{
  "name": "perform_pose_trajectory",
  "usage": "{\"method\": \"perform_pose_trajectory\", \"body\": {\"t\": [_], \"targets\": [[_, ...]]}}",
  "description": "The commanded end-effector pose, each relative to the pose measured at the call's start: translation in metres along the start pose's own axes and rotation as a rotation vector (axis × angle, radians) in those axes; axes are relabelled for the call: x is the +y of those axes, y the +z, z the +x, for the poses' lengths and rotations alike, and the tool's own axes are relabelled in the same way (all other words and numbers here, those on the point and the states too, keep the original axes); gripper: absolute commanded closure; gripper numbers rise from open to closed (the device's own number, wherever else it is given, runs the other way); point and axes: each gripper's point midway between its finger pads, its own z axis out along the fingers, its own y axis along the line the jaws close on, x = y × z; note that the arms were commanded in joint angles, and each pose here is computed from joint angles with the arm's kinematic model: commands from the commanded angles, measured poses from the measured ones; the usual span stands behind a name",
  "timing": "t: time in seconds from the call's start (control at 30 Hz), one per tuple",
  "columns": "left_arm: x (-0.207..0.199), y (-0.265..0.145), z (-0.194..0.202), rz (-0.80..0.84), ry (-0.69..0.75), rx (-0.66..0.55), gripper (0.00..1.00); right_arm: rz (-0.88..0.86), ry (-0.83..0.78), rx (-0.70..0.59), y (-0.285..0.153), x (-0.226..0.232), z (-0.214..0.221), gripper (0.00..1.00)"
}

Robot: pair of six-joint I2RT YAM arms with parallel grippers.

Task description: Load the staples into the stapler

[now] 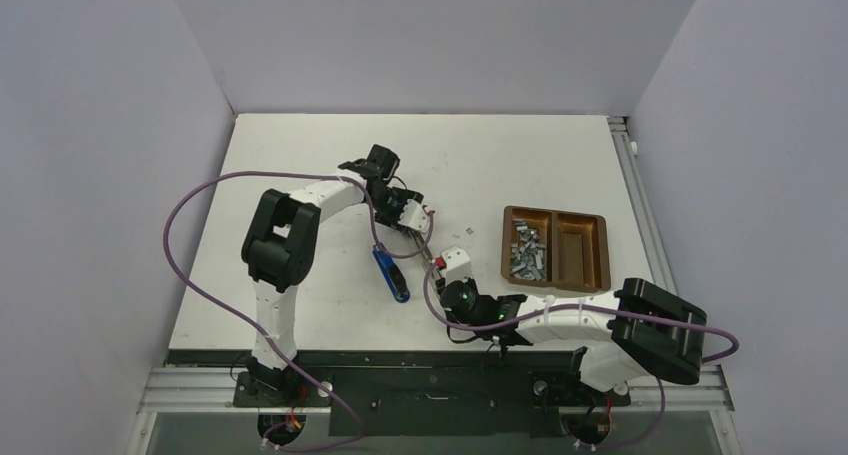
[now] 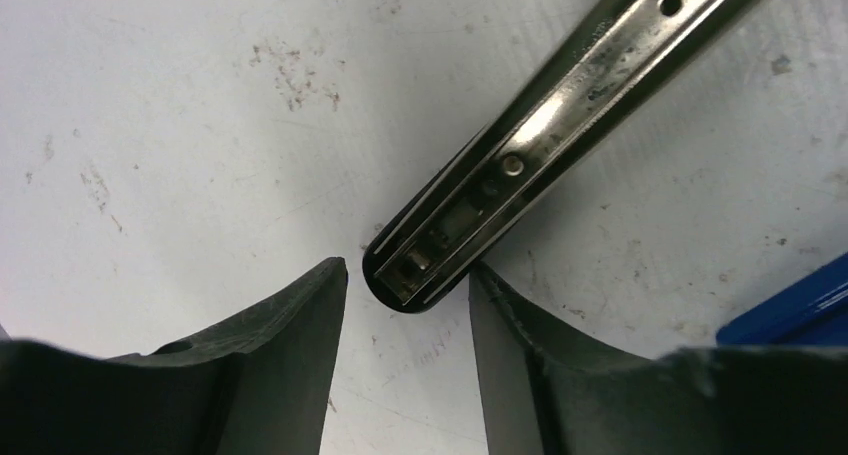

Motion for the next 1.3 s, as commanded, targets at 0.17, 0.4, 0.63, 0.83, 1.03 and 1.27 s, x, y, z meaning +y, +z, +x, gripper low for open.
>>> {"method": "perform_pose_trajectory", "body": {"t": [0.17, 0.4, 0.63, 0.83, 1.03, 1.27], "targets": [[-0.013, -0.013, -0.032, 0.087, 0.112, -0.087, 0.7, -0.015, 0.051, -0.086, 0.001, 0.006, -0.019, 0.91], [-0.016, -0.045, -0.085, 0.07, 0.15, -0.199, 0.72, -0.019, 0.066, -0.109, 0.01, 0.011, -0.026, 0.91], [-0.025, -0.066, -0.131, 0.045, 0.168, -0.288, 0.72, -0.006, 0.076, -0.121, 0.019, 0.01, -0.027, 0.91], [-0.043, -0.075, -0.16, 0.068, 0.173, -0.342, 0.72, 0.017, 0.076, -0.118, 0.033, 0.011, -0.025, 0.91], [-0.06, -0.079, -0.169, 0.096, 0.151, -0.358, 0.72, 0.039, 0.076, -0.116, 0.042, 0.012, -0.024, 0.91], [-0.07, -0.089, -0.175, 0.096, 0.128, -0.367, 0.72, 0.025, 0.073, -0.149, 0.041, 0.014, -0.034, 0.88]]}}
